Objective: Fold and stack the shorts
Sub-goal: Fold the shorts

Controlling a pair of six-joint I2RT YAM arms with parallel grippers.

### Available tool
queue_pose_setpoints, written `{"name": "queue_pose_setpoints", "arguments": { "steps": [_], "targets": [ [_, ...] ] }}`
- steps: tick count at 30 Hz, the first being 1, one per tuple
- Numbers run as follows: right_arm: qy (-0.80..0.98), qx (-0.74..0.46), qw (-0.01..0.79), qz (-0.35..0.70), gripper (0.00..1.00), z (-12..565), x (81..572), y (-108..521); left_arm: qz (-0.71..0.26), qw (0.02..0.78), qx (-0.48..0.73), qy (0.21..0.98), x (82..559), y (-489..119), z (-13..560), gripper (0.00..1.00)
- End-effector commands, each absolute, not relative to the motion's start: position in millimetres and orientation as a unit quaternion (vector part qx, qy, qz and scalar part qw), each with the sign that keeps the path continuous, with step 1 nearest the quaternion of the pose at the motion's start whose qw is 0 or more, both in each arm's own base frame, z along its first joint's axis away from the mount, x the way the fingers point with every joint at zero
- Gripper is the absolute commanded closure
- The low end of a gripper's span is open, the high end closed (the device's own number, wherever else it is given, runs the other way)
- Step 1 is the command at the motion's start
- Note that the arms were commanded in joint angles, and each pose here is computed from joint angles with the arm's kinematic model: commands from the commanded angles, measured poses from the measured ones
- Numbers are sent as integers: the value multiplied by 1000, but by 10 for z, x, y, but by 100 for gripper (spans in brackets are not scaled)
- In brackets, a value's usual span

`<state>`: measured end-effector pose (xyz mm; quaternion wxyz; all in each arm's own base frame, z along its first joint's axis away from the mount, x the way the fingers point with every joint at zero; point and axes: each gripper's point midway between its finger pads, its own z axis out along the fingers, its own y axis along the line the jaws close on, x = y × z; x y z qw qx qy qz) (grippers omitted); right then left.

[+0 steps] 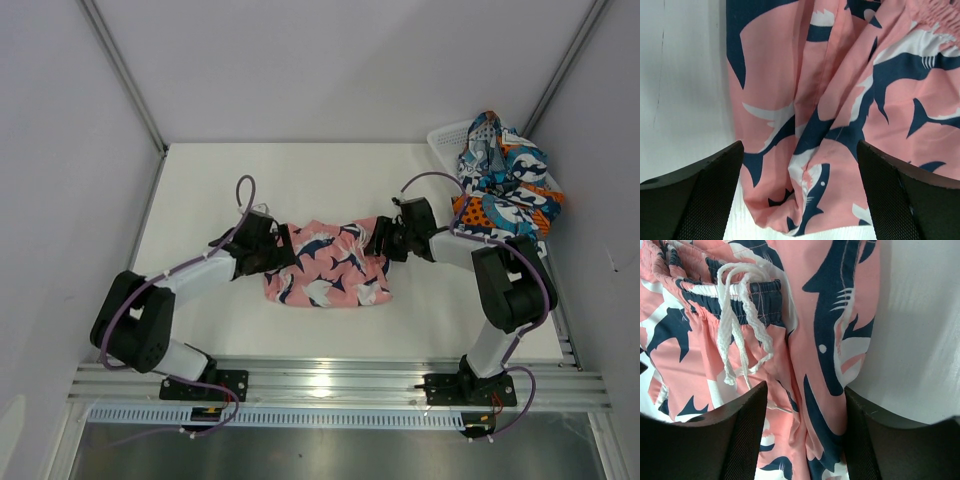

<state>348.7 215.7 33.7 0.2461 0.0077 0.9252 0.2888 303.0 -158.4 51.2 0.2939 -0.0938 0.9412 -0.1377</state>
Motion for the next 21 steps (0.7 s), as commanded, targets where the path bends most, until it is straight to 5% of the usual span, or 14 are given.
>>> {"name": "queue_pose_setpoints", "arguments": {
  "steps": [1,9,13,14,16,21],
  "targets": [
    [930,-10,253,268,41,302,3431,2155,-131,314,-91,936,3245,-1603,579,5],
    [934,-22,251,255,46,254,3381,2213,-123,302,-85,941,3336,-1650,400,9],
    [934,-20,249,254,59,235,3382,2211,-130,296,-82,943,3332,-1687,347,44],
    [935,-21,249,253,62,230,3385,2210,-133,298,-82,942,3332,-1691,361,61],
    [935,-20,249,252,78,227,3386,2205,-138,305,-81,939,3336,-1702,397,78],
    [937,-19,244,251,94,187,3393,2214,-142,307,-68,939,3327,-1716,412,100]
  ]
}}
